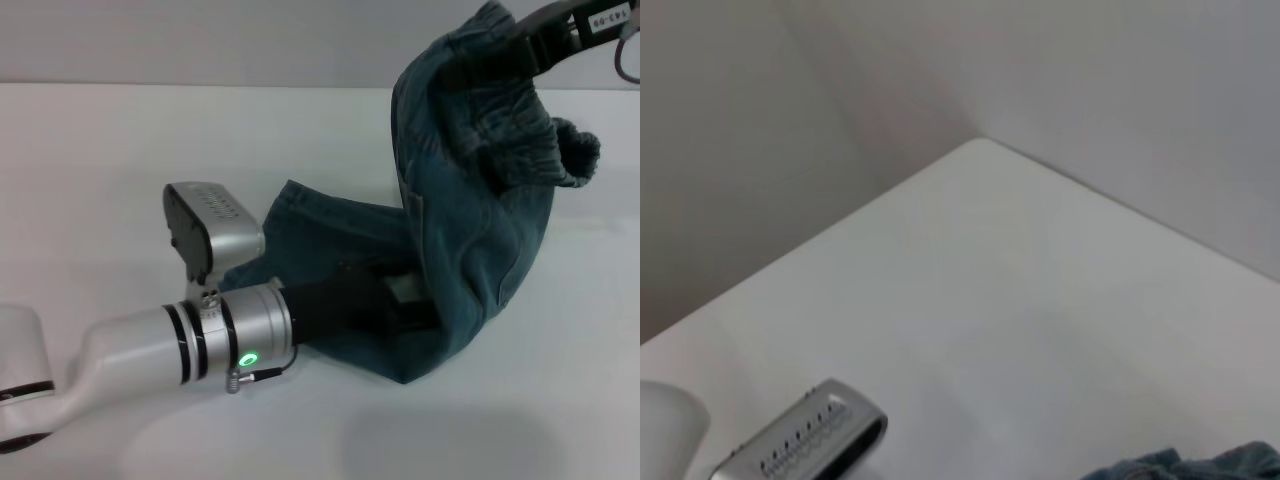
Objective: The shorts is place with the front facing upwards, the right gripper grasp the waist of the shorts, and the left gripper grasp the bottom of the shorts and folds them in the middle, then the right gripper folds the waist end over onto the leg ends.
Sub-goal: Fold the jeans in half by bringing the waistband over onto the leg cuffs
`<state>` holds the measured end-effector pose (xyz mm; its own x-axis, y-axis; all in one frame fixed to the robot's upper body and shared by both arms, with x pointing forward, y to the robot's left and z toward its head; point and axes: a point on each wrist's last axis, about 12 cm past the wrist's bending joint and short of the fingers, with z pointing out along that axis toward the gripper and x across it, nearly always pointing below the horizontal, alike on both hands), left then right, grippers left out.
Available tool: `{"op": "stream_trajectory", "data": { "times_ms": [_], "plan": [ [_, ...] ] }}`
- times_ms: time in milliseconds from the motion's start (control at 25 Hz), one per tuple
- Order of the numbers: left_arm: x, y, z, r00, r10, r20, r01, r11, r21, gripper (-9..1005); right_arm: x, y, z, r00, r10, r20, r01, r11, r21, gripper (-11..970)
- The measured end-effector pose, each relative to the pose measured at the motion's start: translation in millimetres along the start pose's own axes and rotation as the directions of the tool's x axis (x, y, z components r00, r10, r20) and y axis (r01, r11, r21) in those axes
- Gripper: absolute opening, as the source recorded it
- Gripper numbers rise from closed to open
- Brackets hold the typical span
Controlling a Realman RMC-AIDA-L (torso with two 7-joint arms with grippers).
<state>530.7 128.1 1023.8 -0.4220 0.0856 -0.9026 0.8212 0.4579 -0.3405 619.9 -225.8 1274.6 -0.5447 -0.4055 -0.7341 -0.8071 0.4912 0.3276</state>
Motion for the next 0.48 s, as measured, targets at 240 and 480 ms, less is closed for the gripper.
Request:
{"op": "stream_trajectory", "data": {
  "times_ms": [240, 480],
  "plan": [
    [10, 17.9, -21, 0.999, -0.043, -0.018, 0.041, 0.996, -0.077, 798, 12, -5.4, 0, 1.0, 0.023, -0.018, -0.023, 1.0, 0.0, 69],
    [13, 39.4, -44, 0.996, -0.079, -0.03, 0.074, 0.986, -0.151, 798, 18, -7.3, -1, 0.999, 0.029, -0.018, -0.029, 1.0, 0.001, 68]
  ]
}}
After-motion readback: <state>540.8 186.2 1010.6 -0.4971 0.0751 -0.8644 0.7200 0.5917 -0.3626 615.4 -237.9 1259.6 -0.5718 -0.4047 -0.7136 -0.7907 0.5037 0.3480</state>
